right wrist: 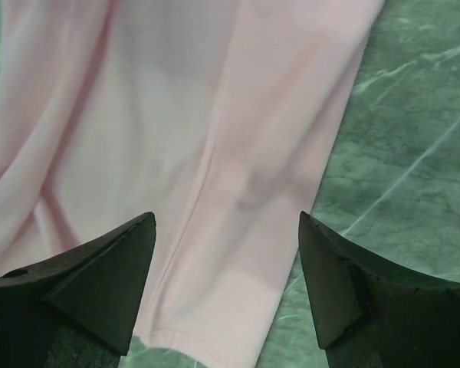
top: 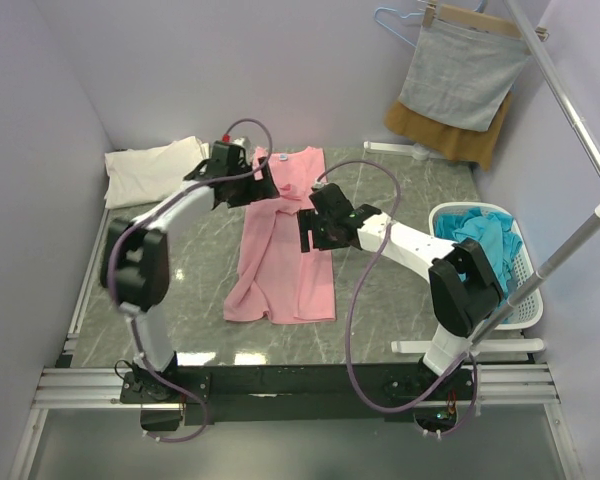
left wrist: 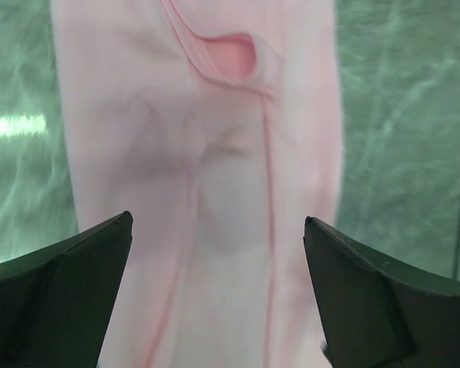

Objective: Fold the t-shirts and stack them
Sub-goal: Rotate the tshirt 90 degrees, then grab the bottom of the folded rectangular tshirt with both arms

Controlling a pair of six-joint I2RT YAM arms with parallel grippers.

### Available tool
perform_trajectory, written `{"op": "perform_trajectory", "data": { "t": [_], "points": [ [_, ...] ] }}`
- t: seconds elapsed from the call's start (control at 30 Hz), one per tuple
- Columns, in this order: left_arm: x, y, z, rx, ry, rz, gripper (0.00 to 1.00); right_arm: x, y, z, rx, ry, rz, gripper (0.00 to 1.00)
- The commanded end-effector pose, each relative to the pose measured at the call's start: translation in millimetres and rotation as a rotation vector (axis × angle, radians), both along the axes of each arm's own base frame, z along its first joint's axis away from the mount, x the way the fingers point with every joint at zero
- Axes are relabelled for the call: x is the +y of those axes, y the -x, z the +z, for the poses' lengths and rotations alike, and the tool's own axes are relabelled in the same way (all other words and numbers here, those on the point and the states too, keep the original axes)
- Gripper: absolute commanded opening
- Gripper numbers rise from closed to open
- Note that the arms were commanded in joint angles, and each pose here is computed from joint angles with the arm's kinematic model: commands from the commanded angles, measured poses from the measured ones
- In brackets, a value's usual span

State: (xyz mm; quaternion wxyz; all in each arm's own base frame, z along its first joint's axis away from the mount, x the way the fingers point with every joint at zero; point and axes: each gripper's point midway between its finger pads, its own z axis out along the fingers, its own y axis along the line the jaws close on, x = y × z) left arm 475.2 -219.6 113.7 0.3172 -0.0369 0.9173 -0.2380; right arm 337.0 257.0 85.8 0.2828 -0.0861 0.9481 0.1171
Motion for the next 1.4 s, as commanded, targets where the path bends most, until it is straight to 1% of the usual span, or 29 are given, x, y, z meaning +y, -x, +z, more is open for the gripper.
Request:
{"op": "perform_trajectory", "data": {
  "t": [0.0,0.03,0.07,0.1,0.13,0.17,0.2,0.23,0.27,0.3,0.33,0.37,0.4,0.43,0.47,0.5,0.57,0.6,0.67,0.77,0.97,1.1,1.2,1.23,1.3,1.37],
  "points": [
    [18.0,42.7,67.6,-0.127,0.079,0.098,0.99,12.0,8.3,27.8,-0.045,-0.087,0.066,0.81],
    [23.6,62.3,44.3,-0.080,0.072,0.107,0.99,11.2,8.0,27.7,-0.044,-0.082,0.068,0.81],
    [25.8,73.8,41.2,-0.064,0.092,0.126,0.99,11.0,7.3,27.3,-0.046,-0.076,0.073,0.81],
    [25.1,88.9,53.6,-0.091,0.112,0.126,1.00,11.6,7.7,26.2,-0.041,-0.075,0.078,0.81],
    [33.1,107.8,31.1,-0.049,0.080,0.150,1.00,13.8,9.5,26.5,-0.033,-0.083,0.090,0.81],
    [35.2,119.2,27.9,-0.036,0.080,0.178,0.99,13.1,9.0,26.2,-0.034,-0.078,0.098,0.81],
    [31.5,134.5,36.8,-0.058,0.085,0.177,0.99,14.4,10.1,27.1,-0.036,-0.078,0.107,0.81],
    [33.9,151.8,20.1,-0.016,0.079,0.205,1.00,14.0,10.3,27.1,-0.037,-0.076,0.111,0.81],
    [40.8,163.1,24.3,-0.032,0.066,0.246,0.99,12.4,10.3,27.7,-0.043,-0.069,0.121,0.81],
    [34.3,177.0,20.9,-0.027,0.065,0.243,1.00,12.4,10.9,29.0,-0.046,-0.070,0.127,0.81],
    [37.9,192.0,5.6,0.010,0.063,0.287,0.99,12.4,12.5,27.6,-0.043,-0.067,0.135,0.81],
    [48.4,198.8,7.5,-0.015,0.042,0.346,0.99,10.8,12.4,26.9,-0.046,-0.059,0.141,0.81],
    [49.4,213.6,-6.6,0.009,0.024,0.355,0.99,10.6,13.3,25.8,-0.043,-0.058,0.145,0.81],
    [51.2,219.5,-9.6,0.028,0.044,0.402,0.99,9.2,16.4,22.0,-0.033,-0.051,0.155,0.81],
    [55.8,223.9,-9.1,0.018,0.051,0.433,0.99,8.5,16.4,22.0,-0.034,-0.050,0.158,0.81],
    [56.9,236.7,-20.5,0.042,0.033,0.437,0.99,7.6,18.3,20.1,-0.028,-0.047,0.162,0.81],
    [56.2,245.7,-22.3,0.050,0.077,0.487,0.99,7.3,22.1,17.1,-0.018,-0.048,0.177,0.81],
    [60.1,254.6,-33.4,0.063,0.051,0.497,0.99,7.3,22.8,16.1,-0.017,-0.048,0.181,0.81],
    [64.1,260.3,-39.5,0.081,0.063,0.549,1.00,7.3,25.6,13.8,-0.007,-0.048,0.192,0.81],
    [74.5,267.3,-53.6,0.099,0.012,0.603,0.99,8.4,28.7,11.9,0.004,-0.051,0.205,0.81],
    [92.4,266.1,-59.1,0.078,-0.095,0.681,0.99,10.7,31.7,10.4,0.015,-0.064,0.219,0.81],
    [90.4,265.3,-62.0,0.078,-0.090,0.678,0.99,13.0,34.0,5.5,0.037,-0.068,0.236,0.80],
    [84.7,265.8,-69.7,0.093,-0.079,0.655,0.99,22.6,40.8,6.0,0.062,-0.112,0.279,0.80],
    [83.0,265.7,-71.2,0.094,-0.079,0.647,0.99,30.5,46.2,9.0,0.075,-0.156,0.324,0.81],
    [78.6,264.0,-73.9,0.098,-0.070,0.633,0.97,37.8,49.6,13.1,0.084,-0.194,0.351,0.82],
    [75.7,263.7,-77.0,0.098,-0.076,0.611,0.88,44.0,54.0,13.4,0.109,-0.218,0.375,0.82]
  ]
}}
